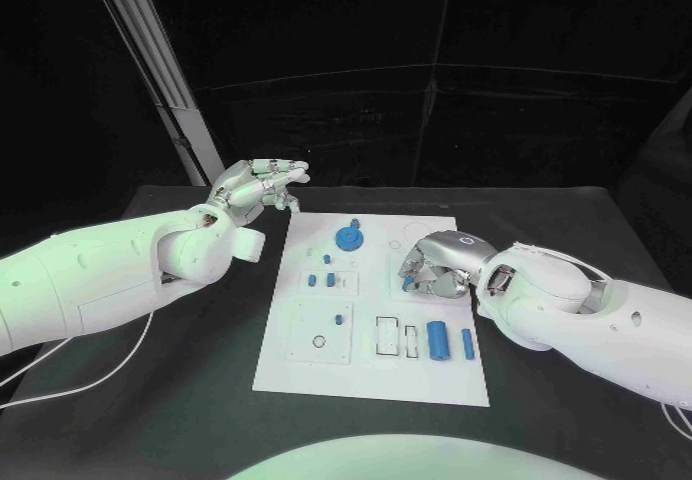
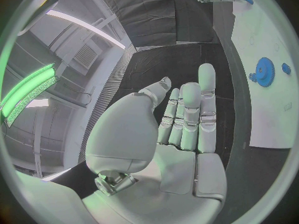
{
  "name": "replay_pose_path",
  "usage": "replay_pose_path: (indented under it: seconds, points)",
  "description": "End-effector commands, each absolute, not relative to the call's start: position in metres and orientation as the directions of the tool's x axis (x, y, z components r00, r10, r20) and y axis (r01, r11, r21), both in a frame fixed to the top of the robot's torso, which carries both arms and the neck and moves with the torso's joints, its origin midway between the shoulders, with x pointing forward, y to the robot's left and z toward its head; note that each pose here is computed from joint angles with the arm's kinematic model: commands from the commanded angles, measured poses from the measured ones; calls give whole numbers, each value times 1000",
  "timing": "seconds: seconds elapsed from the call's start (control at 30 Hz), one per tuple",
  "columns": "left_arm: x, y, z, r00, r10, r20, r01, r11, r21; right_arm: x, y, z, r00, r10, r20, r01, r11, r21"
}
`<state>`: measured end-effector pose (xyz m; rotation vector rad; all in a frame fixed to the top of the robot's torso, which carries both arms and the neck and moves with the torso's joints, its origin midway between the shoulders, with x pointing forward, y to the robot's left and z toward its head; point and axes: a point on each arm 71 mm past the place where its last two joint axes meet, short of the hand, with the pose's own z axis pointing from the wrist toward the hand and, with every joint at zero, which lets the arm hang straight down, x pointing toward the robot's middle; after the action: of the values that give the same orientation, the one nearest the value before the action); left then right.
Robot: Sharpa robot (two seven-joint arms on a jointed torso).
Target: Assemble the parts on the task board
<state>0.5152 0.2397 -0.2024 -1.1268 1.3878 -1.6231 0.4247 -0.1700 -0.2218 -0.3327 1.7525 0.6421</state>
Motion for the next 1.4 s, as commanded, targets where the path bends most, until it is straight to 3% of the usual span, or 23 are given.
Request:
replay_pose_path:
  seconds: [0.03, 0.9, 1.17, 1.4]
  points:
    - [515, 238, -201, -378, -909, 175, -21, -180, -983, 425, -169, -223, -287, 71, -955, -539, 812, 223]
    - [516, 238, -202, -385, -905, 179, -40, -177, -983, 428, -162, -228, -266, -5, -964, -542, 827, 145]
    - [516, 239, -202, -385, -906, 178, -40, -177, -983, 426, -158, -215, -177, 117, -977, -567, 800, 198]
    - [516, 240, -203, -383, -907, 178, -40, -176, -984, 425, -165, -212, -221, 205, -954, -534, 793, 294]
